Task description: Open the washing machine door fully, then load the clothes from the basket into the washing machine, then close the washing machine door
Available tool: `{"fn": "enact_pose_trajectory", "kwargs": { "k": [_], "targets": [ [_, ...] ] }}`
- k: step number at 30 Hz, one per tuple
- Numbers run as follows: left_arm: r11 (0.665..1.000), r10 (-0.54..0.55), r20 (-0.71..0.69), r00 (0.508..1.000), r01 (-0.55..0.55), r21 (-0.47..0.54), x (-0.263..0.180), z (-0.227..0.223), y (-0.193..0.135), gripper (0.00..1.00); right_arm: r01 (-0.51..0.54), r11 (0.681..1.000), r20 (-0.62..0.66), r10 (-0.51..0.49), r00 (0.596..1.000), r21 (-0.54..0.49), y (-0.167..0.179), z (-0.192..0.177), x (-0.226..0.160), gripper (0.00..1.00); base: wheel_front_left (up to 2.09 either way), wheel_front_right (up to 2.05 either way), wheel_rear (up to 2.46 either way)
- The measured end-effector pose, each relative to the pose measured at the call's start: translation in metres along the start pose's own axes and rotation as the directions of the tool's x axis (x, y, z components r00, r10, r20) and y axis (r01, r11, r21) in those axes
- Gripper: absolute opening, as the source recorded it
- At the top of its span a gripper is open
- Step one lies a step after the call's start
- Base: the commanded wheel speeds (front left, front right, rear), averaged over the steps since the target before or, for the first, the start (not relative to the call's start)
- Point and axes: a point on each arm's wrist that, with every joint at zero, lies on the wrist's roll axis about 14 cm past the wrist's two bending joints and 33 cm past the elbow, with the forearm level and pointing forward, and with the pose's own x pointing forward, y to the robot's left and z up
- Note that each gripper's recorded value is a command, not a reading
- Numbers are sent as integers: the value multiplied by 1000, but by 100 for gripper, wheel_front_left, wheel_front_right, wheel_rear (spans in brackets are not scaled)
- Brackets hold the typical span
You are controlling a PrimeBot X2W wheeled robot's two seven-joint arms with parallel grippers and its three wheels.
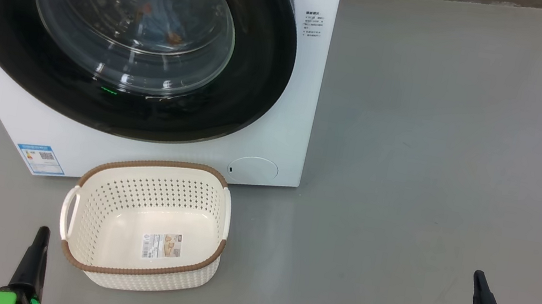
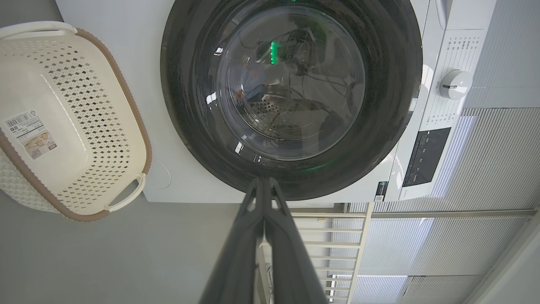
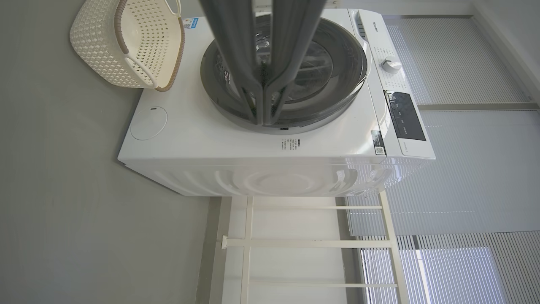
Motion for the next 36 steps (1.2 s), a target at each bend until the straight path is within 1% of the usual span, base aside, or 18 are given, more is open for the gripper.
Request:
{"fn": "enact_pose_trajectory", "kwargs": {
  "k": [36],
  "targets": [
    [1000,0,1,1000,0,-1,0,0,0,0,1,1000,0,-1,1000,-6,0,0,0,0,0,0,0]
  ]
}}
